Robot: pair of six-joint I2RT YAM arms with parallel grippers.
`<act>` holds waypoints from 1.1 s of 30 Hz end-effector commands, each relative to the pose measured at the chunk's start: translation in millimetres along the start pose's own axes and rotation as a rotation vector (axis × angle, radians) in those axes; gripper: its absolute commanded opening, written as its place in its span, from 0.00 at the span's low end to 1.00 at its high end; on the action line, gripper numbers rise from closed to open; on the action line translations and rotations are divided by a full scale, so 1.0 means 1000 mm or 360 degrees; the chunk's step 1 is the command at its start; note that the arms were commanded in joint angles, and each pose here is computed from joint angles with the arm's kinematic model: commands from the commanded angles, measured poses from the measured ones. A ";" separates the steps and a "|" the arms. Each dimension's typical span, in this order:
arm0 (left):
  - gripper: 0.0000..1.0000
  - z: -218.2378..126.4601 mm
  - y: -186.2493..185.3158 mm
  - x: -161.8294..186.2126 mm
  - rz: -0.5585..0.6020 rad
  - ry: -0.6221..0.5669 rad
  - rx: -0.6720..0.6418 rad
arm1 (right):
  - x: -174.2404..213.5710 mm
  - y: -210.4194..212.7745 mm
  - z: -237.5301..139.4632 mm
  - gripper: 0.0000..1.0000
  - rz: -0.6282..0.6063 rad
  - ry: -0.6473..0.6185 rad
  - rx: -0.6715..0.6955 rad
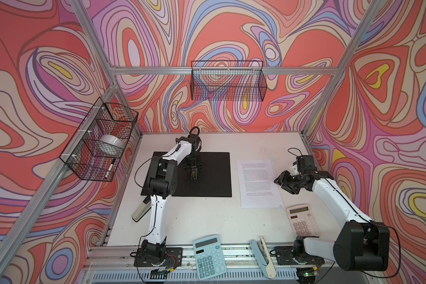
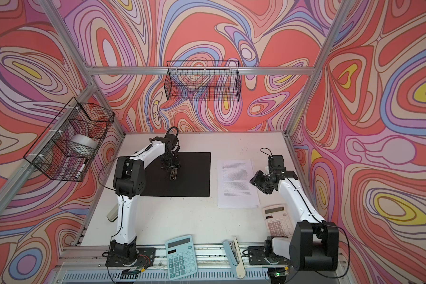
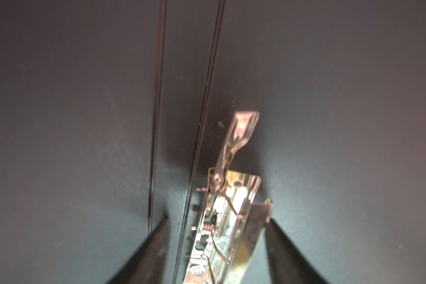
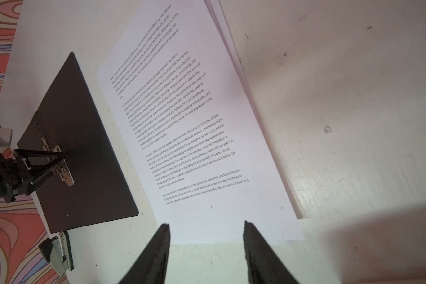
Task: Put the files into the folder
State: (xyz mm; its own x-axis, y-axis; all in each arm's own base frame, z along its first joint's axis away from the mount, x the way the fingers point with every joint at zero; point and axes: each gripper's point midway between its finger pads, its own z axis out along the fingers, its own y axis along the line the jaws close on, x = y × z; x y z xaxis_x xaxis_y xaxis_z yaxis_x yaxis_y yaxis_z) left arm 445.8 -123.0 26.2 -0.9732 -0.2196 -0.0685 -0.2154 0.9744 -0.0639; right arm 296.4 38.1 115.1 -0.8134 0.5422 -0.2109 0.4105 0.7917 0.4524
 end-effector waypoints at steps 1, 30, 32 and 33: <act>0.85 -0.032 0.002 0.002 0.0019 -0.0050 0.0046 | 0.003 -0.020 0.007 0.52 -0.0012 0.0037 0.0153; 0.96 -0.189 -0.050 0.045 0.0695 -0.0575 0.0594 | 0.037 -0.056 0.051 0.53 0.0003 0.0467 0.0359; 0.96 -0.191 -0.050 0.046 0.0695 -0.0585 0.0594 | 0.041 -0.054 0.053 0.53 0.0010 0.0495 0.0324; 0.96 -0.192 -0.049 0.046 0.0694 -0.0592 0.0593 | 0.043 -0.052 0.054 0.53 0.0016 0.0509 0.0304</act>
State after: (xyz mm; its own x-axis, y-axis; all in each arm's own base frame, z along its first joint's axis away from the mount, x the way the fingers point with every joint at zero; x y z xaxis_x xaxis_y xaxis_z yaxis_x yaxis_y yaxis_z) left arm 400.9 -174.2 206.6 -0.8779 0.1073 -0.4667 0.2686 0.9172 -0.2944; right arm 262.5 30.0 34.6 -0.8793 0.4722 0.0624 0.4720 0.8461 0.2476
